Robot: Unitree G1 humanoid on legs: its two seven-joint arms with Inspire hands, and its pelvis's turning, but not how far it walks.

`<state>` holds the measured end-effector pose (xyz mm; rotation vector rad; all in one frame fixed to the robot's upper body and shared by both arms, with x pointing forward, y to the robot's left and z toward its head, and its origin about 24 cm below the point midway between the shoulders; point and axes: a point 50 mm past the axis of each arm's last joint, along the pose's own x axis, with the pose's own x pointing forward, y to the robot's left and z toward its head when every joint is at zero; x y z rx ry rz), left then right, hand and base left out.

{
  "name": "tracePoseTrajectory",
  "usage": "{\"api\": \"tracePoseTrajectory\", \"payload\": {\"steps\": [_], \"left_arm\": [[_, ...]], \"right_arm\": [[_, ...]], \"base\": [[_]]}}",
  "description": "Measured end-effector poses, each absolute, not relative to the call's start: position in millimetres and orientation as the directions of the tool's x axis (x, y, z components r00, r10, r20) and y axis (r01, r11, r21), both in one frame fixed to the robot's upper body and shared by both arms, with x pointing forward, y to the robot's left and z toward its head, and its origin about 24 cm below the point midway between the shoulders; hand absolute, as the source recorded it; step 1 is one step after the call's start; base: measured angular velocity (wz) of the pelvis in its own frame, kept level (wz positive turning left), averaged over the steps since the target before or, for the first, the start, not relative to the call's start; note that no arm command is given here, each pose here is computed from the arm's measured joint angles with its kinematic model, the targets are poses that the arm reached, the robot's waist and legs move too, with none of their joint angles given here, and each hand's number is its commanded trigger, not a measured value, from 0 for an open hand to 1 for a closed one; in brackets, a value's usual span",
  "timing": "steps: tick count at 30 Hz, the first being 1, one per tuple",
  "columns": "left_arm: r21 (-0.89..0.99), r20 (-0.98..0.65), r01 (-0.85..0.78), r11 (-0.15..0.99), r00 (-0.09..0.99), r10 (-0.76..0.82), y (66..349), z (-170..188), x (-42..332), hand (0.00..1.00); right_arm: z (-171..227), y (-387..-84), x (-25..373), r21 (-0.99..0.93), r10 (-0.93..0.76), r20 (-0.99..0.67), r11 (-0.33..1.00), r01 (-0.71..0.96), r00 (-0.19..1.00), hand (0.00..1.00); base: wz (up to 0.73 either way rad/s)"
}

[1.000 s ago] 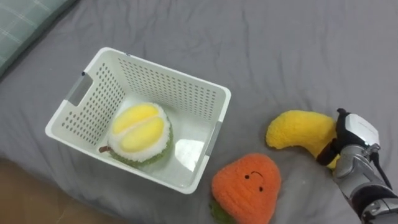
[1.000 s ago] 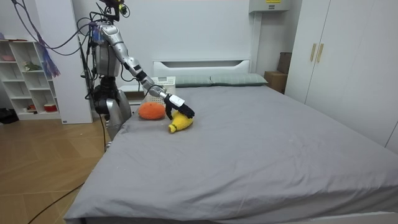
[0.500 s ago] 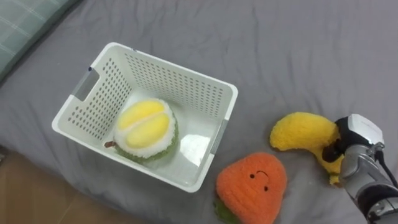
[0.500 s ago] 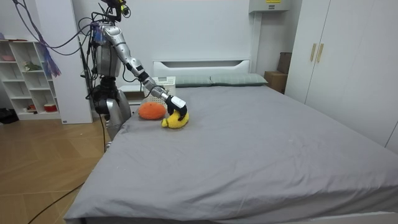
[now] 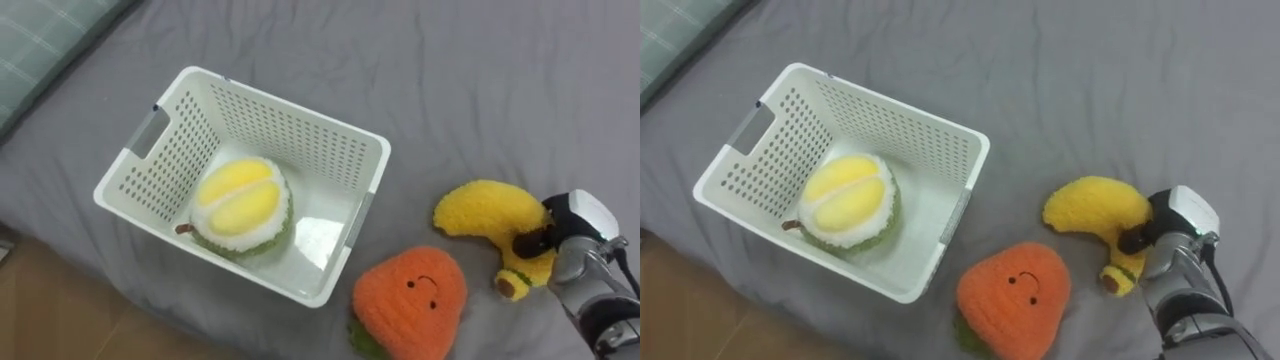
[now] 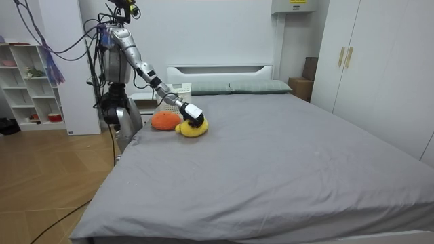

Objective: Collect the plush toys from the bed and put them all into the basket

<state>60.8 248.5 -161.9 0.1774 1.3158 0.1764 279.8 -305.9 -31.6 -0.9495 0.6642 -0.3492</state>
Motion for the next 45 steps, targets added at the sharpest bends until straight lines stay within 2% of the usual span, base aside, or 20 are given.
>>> {"api": "tracePoseTrajectory", "payload": {"steps": [6, 12, 17, 24, 28, 35, 38, 40, 41, 42, 43, 44, 45], "left_arm": [[0.24, -0.933, -0.055, 0.969, 0.262, 0.246, 253, -160, 61, 0.0], [0.267, -0.904, -0.163, 0.95, 0.298, 0.306, 261, -156, 65, 0.0], [0.276, -0.89, -0.197, 0.941, 0.317, 0.327, 260, -154, 68, 0.0], [0.261, -0.905, -0.209, 0.942, 0.287, 0.314, 251, -159, 55, 0.0], [0.257, -0.907, -0.212, 0.943, 0.286, 0.311, 249, -160, 54, 0.0], [0.256, -0.922, -0.213, 0.943, 0.239, 0.305, 245, -163, 36, 0.0], [0.258, -0.924, -0.21, 0.943, 0.232, 0.304, 245, -163, 35, 0.0], [0.261, -0.924, -0.204, 0.944, 0.23, 0.305, 245, -163, 34, 0.0], [0.264, -0.924, -0.192, 0.945, 0.23, 0.305, 245, -163, 34, 0.0], [0.268, -0.925, -0.182, 0.946, 0.228, 0.306, 245, -163, 33, 0.0], [0.27, -0.925, -0.174, 0.947, 0.226, 0.306, 245, -163, 33, 0.0], [0.273, -0.927, -0.166, 0.948, 0.218, 0.305, 245, -163, 33, 0.0], [0.273, -0.928, -0.164, 0.948, 0.215, 0.304, 245, -163, 33, 0.0]], "right_arm": [[6, -284, 312, -0.775, -0.485, -0.181, 0.606, 0.18, 0.856, 1.0], [43, -244, 310, -0.715, -0.305, 0.047, 0.655, 0.246, 0.951, 1.0], [68, -217, 301, -0.675, -0.167, 0.149, 0.703, 0.223, 0.975, 1.0], [105, -178, 292, -0.63, 0.0, 0.299, 0.751, 0.198, 0.954, 1.0], [111, -167, 289, -0.641, 0.055, 0.314, 0.749, 0.169, 0.948, 1.0], [100, -129, 285, -0.618, 0.185, 0.233, 0.786, -0.001, 0.955, 1.0], [95, -116, 282, -0.645, 0.251, 0.198, 0.762, -0.066, 0.948, 1.0], [91, -106, 279, -0.663, 0.299, 0.174, 0.74, -0.113, 0.938, 0.82], [89, -100, 277, -0.671, 0.326, 0.161, 0.728, -0.139, 0.932, 0.6], [86, -94, 276, -0.674, 0.343, 0.146, 0.721, -0.161, 0.928, 0.47], [85, -92, 275, -0.677, 0.35, 0.137, 0.716, -0.17, 0.927, 0.13], [83, -87, 273, -0.677, 0.366, 0.12, 0.71, -0.194, 0.923, 0.0], [82, -83, 273, -0.671, 0.377, 0.107, 0.711, -0.213, 0.92, 0.0]], "base": [[-0.04], [-0.05], [-0.07], [-0.09], [0.01], [0.08], [0.08], [0.1], [0.12], [0.09], [0.06], [0.06], [0.06]]}}
